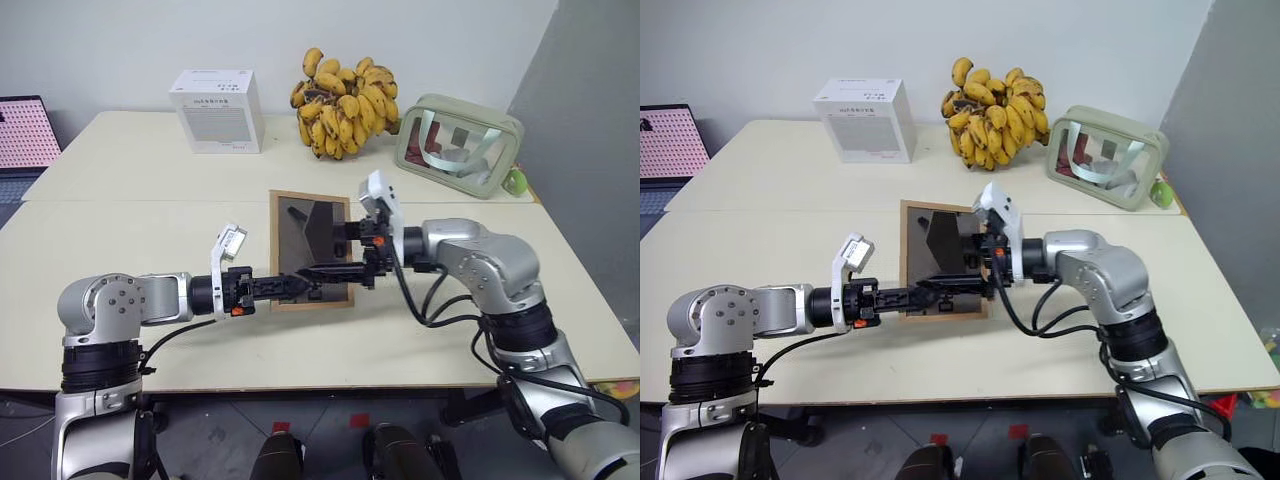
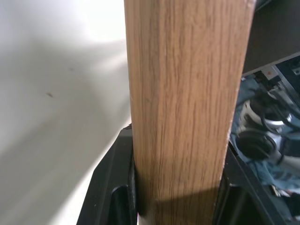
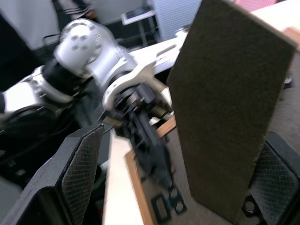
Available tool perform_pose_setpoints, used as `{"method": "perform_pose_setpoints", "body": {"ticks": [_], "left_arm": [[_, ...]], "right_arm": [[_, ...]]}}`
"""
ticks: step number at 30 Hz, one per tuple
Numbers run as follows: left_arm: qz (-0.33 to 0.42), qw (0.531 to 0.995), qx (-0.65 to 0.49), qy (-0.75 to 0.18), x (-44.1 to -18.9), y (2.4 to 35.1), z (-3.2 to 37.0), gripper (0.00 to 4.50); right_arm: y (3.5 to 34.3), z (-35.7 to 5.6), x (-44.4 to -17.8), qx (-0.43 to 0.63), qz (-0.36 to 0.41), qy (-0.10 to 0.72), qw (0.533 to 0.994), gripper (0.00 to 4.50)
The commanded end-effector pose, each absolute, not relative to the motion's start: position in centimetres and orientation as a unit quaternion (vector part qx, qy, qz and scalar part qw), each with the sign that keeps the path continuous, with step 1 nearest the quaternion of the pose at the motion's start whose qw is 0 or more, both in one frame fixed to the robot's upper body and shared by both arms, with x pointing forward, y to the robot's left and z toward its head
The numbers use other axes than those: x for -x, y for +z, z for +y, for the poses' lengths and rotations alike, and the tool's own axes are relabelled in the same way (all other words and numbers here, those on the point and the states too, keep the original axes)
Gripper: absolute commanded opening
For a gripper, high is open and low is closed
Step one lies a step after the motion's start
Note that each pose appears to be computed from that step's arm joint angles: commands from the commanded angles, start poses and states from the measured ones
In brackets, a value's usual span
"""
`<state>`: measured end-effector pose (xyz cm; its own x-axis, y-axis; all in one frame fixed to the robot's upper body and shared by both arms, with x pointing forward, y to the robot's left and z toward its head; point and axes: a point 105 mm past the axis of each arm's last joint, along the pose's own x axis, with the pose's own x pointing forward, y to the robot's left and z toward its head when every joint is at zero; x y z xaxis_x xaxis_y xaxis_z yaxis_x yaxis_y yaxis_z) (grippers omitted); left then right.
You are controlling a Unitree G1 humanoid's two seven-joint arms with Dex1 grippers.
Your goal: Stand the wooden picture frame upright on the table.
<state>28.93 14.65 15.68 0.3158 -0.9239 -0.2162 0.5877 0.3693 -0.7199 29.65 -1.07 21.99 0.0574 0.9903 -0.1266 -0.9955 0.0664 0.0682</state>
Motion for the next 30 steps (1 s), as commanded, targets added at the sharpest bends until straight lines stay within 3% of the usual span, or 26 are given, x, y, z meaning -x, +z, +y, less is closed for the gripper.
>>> {"method": "perform_pose_setpoints", "body": {"ticks": [1,4,6,7,10,13,17,25,30], "left_arm": [[0.306,0.767,0.263,-0.500,-28.5,16.4,15.1,1.30],[0.318,0.755,0.279,-0.501,-28.3,16.4,15.0,1.30],[0.329,0.738,0.297,-0.509,-27.9,16.4,14.9,1.30],[0.331,0.726,0.315,-0.514,-27.8,16.5,14.9,1.30],[0.341,0.699,0.343,-0.527,-27.4,16.8,14.9,1.30],[0.355,0.683,0.352,-0.532,-27.2,17.0,14.6,1.30],[0.363,0.676,0.353,-0.536,-27.1,17.1,14.0,1.30],[0.369,0.659,0.363,-0.547,-26.6,17.4,13.0,1.30],[0.368,0.655,0.372,-0.545,-26.5,17.3,12.8,1.30]], "right_arm": [[23.3,-4.2,-30.0,0.037,0.043,0.665,0.745,4.43],[22.7,-7.8,-30.7,0.088,0.033,0.634,0.767,4.43],[22.8,-10.1,-31.7,0.153,-0.027,0.592,0.791,4.43],[22.6,-11.4,-32.3,0.244,-0.082,0.554,0.791,4.43],[21.4,-12.9,-32.9,0.480,-0.219,0.468,0.709,4.43],[21.0,-11.8,-32.7,0.585,-0.335,0.429,0.601,4.43],[19.5,-10.8,-33.8,0.643,-0.376,0.405,0.530,4.43],[18.3,-7.3,-35.5,0.667,-0.433,0.376,0.475,4.43],[19.1,-5.6,-35.0,0.654,-0.490,0.360,0.450,4.43]]}}
